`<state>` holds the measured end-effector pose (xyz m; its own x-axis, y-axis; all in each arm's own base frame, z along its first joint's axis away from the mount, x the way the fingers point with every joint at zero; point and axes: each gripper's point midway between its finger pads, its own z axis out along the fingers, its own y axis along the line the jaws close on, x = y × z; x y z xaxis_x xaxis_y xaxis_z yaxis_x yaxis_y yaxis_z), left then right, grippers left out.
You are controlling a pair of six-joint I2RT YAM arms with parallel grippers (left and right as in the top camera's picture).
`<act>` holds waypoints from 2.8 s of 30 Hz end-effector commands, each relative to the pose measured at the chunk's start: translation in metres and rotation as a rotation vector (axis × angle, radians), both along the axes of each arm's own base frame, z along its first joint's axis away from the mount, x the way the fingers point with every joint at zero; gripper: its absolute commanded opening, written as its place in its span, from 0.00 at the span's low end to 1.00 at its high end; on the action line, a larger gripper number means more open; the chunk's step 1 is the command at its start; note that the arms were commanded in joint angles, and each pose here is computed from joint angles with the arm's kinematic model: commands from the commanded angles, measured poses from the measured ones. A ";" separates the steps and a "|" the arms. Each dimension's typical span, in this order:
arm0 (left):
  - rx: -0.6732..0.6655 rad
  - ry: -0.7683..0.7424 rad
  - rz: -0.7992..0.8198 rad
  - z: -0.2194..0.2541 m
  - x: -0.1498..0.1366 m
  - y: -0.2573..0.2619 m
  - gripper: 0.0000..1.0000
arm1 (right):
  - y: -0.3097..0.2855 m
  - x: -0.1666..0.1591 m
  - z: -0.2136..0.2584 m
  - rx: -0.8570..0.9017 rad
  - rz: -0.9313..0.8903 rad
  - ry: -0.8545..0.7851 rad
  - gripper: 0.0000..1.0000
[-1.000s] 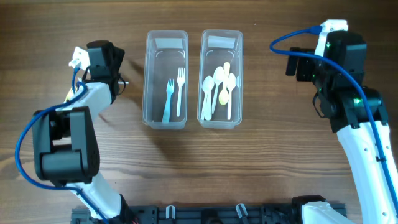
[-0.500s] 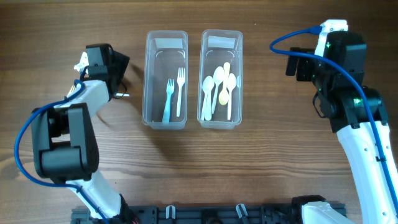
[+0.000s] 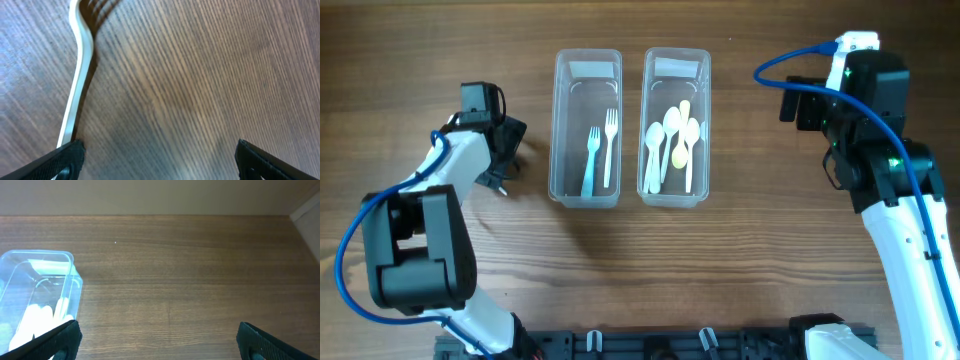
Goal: Pack container
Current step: 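Move the left gripper back to the last white fork and grasp it, then carry the white fork into the left container and release it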
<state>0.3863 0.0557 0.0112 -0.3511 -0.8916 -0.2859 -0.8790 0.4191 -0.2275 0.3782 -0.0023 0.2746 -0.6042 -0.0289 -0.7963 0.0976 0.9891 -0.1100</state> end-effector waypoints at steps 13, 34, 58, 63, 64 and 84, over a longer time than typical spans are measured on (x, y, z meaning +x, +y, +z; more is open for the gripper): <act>0.202 -0.146 0.047 0.111 -0.029 0.032 0.99 | -0.003 0.002 0.003 -0.019 -0.011 -0.005 1.00; 0.184 0.074 0.101 -0.001 -0.023 0.058 0.93 | -0.003 0.002 0.003 -0.019 -0.012 -0.005 1.00; 0.245 0.155 0.057 -0.023 -0.030 0.067 0.68 | -0.003 0.002 0.003 -0.019 -0.011 -0.005 1.00; 0.240 0.190 0.052 -0.025 -0.037 0.066 0.12 | -0.003 0.002 0.003 -0.019 -0.011 -0.005 1.00; 0.239 0.199 0.051 -0.025 -0.040 0.065 0.06 | -0.003 0.002 0.003 -0.019 -0.011 -0.005 1.00; 0.235 -0.453 -0.604 0.195 0.004 -0.041 0.04 | -0.003 0.002 0.003 -0.019 -0.011 -0.005 1.00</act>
